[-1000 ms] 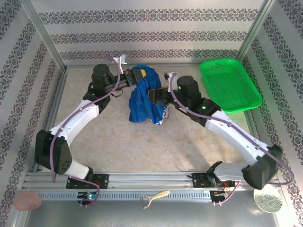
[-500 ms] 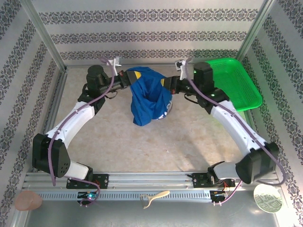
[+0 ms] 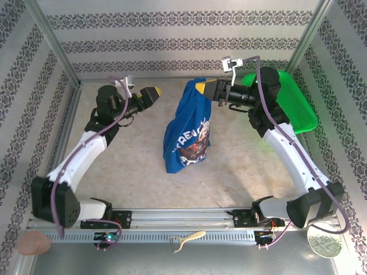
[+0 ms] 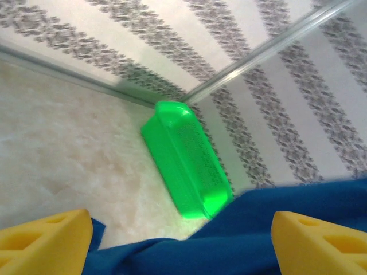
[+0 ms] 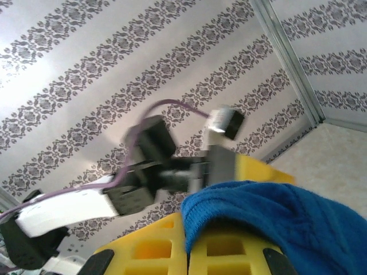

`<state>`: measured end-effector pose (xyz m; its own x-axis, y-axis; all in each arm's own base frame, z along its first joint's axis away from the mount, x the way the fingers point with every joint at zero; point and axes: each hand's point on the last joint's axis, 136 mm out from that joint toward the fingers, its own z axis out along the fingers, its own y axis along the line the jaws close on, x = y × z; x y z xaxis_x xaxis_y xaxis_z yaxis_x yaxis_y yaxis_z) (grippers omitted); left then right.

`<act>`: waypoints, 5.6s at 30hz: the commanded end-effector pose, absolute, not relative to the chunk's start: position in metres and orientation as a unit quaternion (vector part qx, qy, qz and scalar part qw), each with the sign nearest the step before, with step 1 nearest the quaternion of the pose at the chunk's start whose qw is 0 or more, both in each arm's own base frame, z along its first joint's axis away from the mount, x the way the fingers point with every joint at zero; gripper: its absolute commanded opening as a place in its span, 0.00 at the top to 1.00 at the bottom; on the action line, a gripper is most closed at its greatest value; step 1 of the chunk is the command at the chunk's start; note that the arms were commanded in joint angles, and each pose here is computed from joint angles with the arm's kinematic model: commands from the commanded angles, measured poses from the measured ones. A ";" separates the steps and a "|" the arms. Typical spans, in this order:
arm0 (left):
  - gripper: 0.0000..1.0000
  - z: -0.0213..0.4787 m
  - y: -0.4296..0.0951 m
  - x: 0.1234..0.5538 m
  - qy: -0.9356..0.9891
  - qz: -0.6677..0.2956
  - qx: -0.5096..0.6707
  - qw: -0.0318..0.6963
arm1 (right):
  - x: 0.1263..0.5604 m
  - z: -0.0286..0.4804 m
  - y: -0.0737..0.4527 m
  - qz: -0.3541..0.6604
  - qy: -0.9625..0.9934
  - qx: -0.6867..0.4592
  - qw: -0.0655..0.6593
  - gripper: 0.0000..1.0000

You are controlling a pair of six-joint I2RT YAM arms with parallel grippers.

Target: Fold the inside-out t-shirt

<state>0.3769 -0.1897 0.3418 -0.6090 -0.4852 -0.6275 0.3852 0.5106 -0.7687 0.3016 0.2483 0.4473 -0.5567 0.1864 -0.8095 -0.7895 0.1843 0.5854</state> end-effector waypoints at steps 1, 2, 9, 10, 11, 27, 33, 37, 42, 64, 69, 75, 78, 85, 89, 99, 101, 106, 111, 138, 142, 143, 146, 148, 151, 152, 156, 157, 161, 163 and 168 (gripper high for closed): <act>0.17 0.349 -0.203 0.355 0.755 -0.455 0.002 0.471 | 0.296 0.458 0.250 0.608 0.631 -0.249 0.413 1.00; 0.15 0.344 -0.208 0.355 0.759 -0.452 0.004 0.468 | 0.295 0.461 0.250 0.610 0.629 -0.252 0.412 1.00; 0.13 0.305 -0.253 0.378 0.796 -0.455 0.025 0.399 | 0.287 0.475 0.248 0.612 0.623 -0.259 0.412 1.00; 0.12 0.298 -0.262 0.379 0.803 -0.456 0.030 0.383 | 0.287 0.476 0.248 0.612 0.623 -0.258 0.413 1.00; 0.12 0.290 -0.272 0.378 0.809 -0.457 0.037 0.367 | 0.288 0.476 0.248 0.612 0.623 -0.258 0.414 1.00; 0.02 0.284 -0.284 0.341 0.787 -0.471 0.061 0.394 | 0.307 0.446 0.226 0.594 0.657 -0.223 0.407 1.00; 0.01 0.290 -0.295 0.350 0.775 -0.490 0.067 0.394 | 0.309 0.446 0.231 0.599 0.656 -0.224 0.400 1.00; 0.01 0.260 -0.308 0.365 0.791 -0.484 0.060 0.368 | 0.304 0.455 0.234 0.603 0.649 -0.232 0.402 1.00; 0.05 0.215 -0.319 0.382 0.816 -0.466 0.052 0.339 | 0.299 0.469 0.229 0.602 0.641 -0.236 0.414 1.00; 1.00 0.364 -0.262 0.358 0.685 -0.585 0.083 0.425 | 0.391 0.206 0.148 0.376 0.855 0.057 0.353 0.39; 1.00 0.361 -0.265 0.352 0.680 -0.599 0.095 0.412 | 0.347 0.242 0.160 0.333 0.849 0.001 0.410 0.23; 1.00 0.368 -0.270 0.342 0.669 -0.616 0.122 0.398 | 0.321 0.276 0.192 0.309 0.826 -0.105 0.460 0.09; 1.00 0.375 -0.271 0.336 0.664 -0.622 0.137 0.393 | 0.324 0.278 0.210 0.314 0.819 -0.158 0.453 0.05; 1.00 0.388 -0.272 0.326 0.657 -0.625 0.156 0.391 | 0.342 0.270 0.234 0.324 0.812 -0.216 0.435 0.04; 1.00 0.390 -0.275 0.331 0.653 -0.631 0.158 0.388 | 0.354 0.241 0.263 0.352 0.818 -0.236 0.390 0.04; 1.00 0.375 -0.245 0.364 0.659 -0.635 0.107 0.389 | 0.385 0.230 0.303 0.470 0.794 -0.219 0.318 1.00; 1.00 0.356 -0.217 0.381 0.682 -0.606 0.061 0.405 | 0.381 0.254 0.290 0.504 0.774 -0.201 0.327 1.00; 1.00 0.287 -0.167 0.414 0.755 -0.503 -0.032 0.419 | 0.342 0.321 0.275 0.574 0.712 -0.217 0.343 1.00; 1.00 0.227 -0.153 0.437 0.808 -0.429 -0.073 0.398 | 0.308 0.370 0.276 0.627 0.648 -0.246 0.357 1.00; 0.12 0.278 -0.219 0.388 0.855 -0.373 0.009 0.360 | 0.336 0.359 0.256 0.656 0.636 -0.225 0.338 1.00; 0.10 0.266 -0.211 0.399 0.861 -0.297 0.095 0.403 | 0.331 0.363 0.257 0.658 0.635 -0.235 0.329 1.00; 0.10 0.265 -0.211 0.401 0.860 -0.284 0.113 0.409 | 0.330 0.364 0.256 0.658 0.636 -0.236 0.327 1.00; 0.09 0.264 -0.214 0.410 0.853 -0.259 0.161 0.424 | 0.328 0.364 0.257 0.657 0.637 -0.240 0.323 1.00; 0.08 0.264 -0.221 0.414 0.844 -0.261 0.191 0.427 | 0.327 0.365 0.257 0.658 0.638 -0.241 0.321 1.00; 0.07 0.264 -0.234 0.419 0.833 -0.274 0.229 0.423 | 0.326 0.366 0.257 0.657 0.638 -0.244 0.319 1.00; 0.07 0.263 -0.238 0.419 0.829 -0.281 0.243 0.418 | 0.325 0.368 0.256 0.656 0.637 -0.246 0.320 1.00; 0.06 0.257 -0.255 0.419 0.817 -0.306 0.287 0.395 | 0.326 0.376 0.257 0.656 0.635 -0.253 0.320 1.00; 0.05 0.255 -0.261 0.417 0.811 -0.320 0.299 0.387 | 0.326 0.378 0.258 0.656 0.634 -0.256 0.321 1.00; 0.04 0.258 -0.281 0.406 0.788 -0.387 0.333 0.344 | 0.330 0.383 0.258 0.654 0.634 -0.261 0.320 1.00; 0.04 0.261 -0.294 0.400 0.775 -0.435 0.340 0.309 | 0.334 0.383 0.258 0.652 0.636 -0.260 0.322 1.00; 0.64 0.262 -0.315 0.394 0.759 -0.492 0.338 0.261 | 0.346 0.378 0.252 0.643 0.646 -0.246 0.329 1.00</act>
